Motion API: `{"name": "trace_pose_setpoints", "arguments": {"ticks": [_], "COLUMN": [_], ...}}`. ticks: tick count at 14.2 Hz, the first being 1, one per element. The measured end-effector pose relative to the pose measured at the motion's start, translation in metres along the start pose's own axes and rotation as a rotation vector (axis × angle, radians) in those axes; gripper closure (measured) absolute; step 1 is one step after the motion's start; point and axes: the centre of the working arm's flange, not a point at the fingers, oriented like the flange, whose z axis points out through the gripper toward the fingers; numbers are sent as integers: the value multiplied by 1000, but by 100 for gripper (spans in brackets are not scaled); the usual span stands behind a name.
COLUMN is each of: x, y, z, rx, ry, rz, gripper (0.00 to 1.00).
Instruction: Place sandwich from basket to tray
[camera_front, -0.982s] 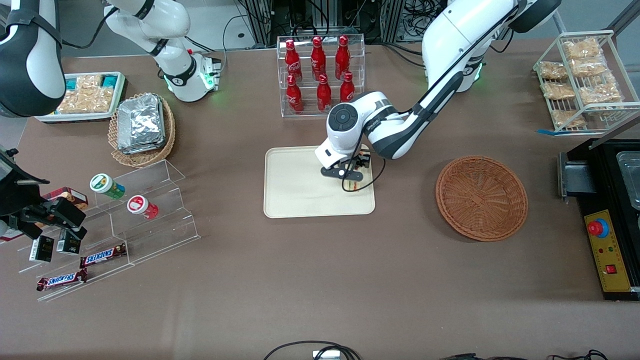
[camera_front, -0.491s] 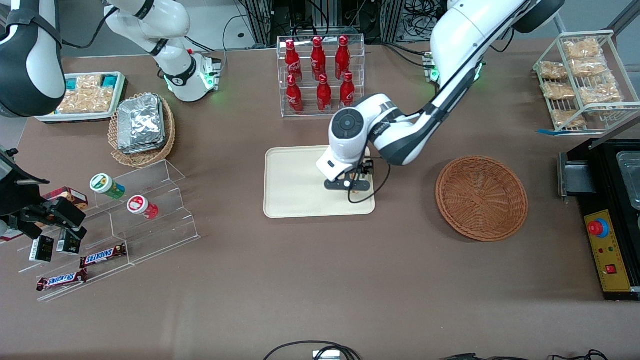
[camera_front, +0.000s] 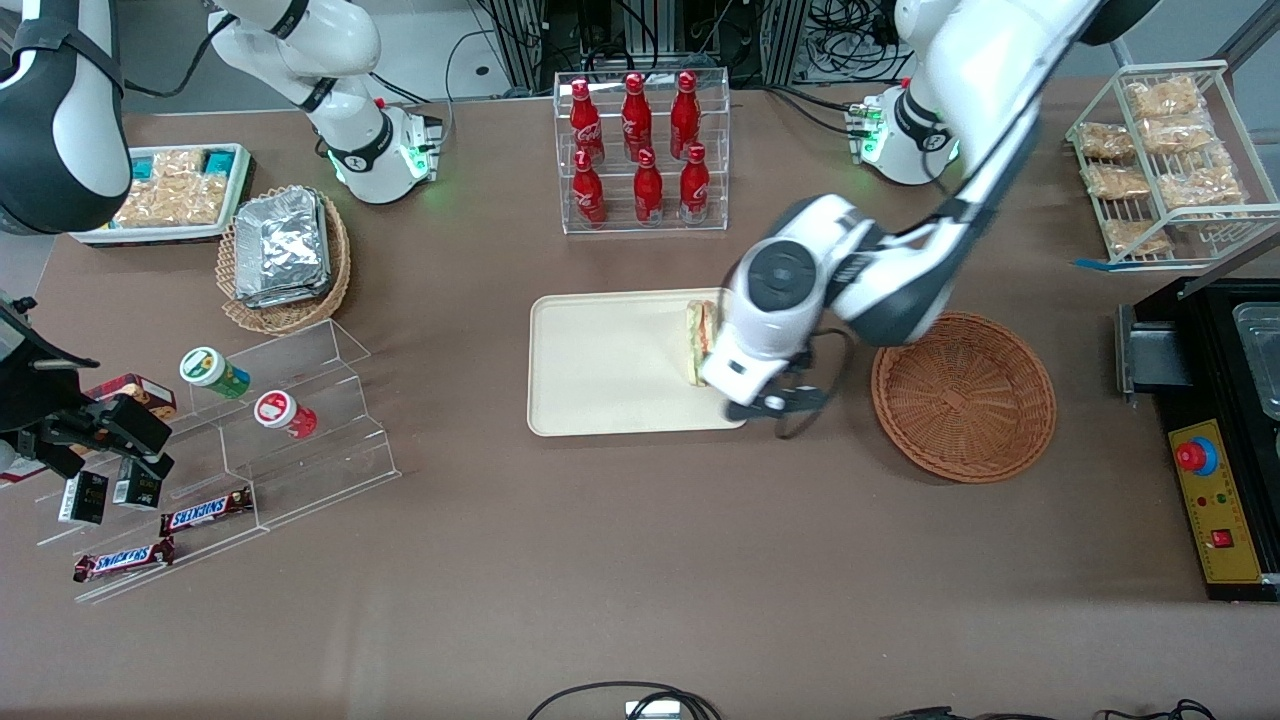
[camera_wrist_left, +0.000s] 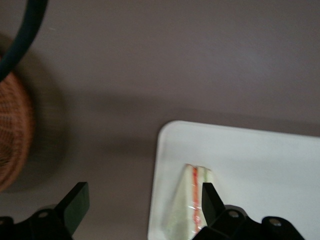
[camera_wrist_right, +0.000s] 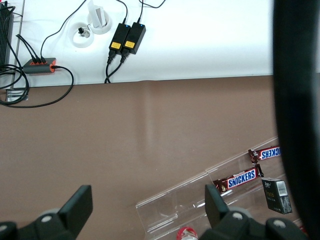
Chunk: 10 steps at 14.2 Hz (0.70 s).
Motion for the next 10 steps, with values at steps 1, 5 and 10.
{"name": "trace_pose_setpoints", "arguments": {"ticks": [1,5,10], "x": [16,70,96], "y": [-22,-120,-200], "z": [-10,-41,-66], "rx": [11,65,70], "ry": [-8,-57,-77], "rz": [-45,-206,-200], "gripper": [0,0,0]}}
